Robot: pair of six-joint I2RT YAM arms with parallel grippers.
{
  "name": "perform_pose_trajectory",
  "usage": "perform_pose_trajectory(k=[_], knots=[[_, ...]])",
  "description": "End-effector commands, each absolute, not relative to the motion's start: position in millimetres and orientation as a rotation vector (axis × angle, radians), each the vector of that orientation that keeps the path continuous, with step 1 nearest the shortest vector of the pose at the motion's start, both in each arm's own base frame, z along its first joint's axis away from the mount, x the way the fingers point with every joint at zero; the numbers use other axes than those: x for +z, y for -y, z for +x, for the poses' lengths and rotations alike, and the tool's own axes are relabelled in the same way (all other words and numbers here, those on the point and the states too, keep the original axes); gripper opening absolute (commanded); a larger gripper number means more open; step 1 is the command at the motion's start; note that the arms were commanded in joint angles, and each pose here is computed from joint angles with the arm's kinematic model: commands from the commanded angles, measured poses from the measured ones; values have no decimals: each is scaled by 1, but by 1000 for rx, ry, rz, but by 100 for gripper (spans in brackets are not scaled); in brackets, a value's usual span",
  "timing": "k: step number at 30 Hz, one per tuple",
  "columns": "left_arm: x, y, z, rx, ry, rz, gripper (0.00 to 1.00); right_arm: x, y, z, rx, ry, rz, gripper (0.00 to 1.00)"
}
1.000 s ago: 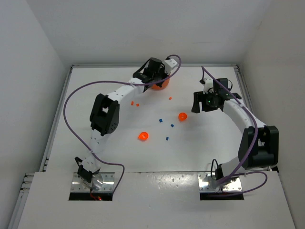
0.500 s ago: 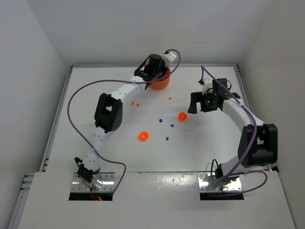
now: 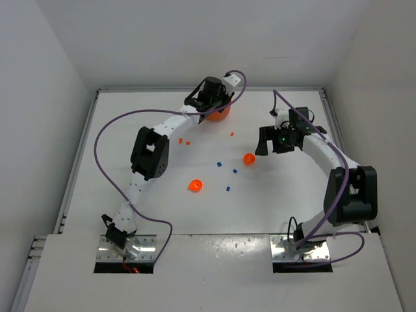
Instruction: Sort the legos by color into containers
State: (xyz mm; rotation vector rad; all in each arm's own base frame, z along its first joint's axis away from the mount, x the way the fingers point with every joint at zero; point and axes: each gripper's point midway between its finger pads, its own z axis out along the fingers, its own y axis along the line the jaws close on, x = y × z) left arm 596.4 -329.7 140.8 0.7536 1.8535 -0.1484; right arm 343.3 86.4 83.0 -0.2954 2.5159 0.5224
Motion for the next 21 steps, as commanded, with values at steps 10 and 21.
perform_pose_trajectory(k=[10,21], knots=[[258,317,584,-188,-1703,642,50,106,-105,366,597,-2395,-362,76],[272,303,586,-116,-1708,596,24,115,-108,365,619,-2364,-365,75]])
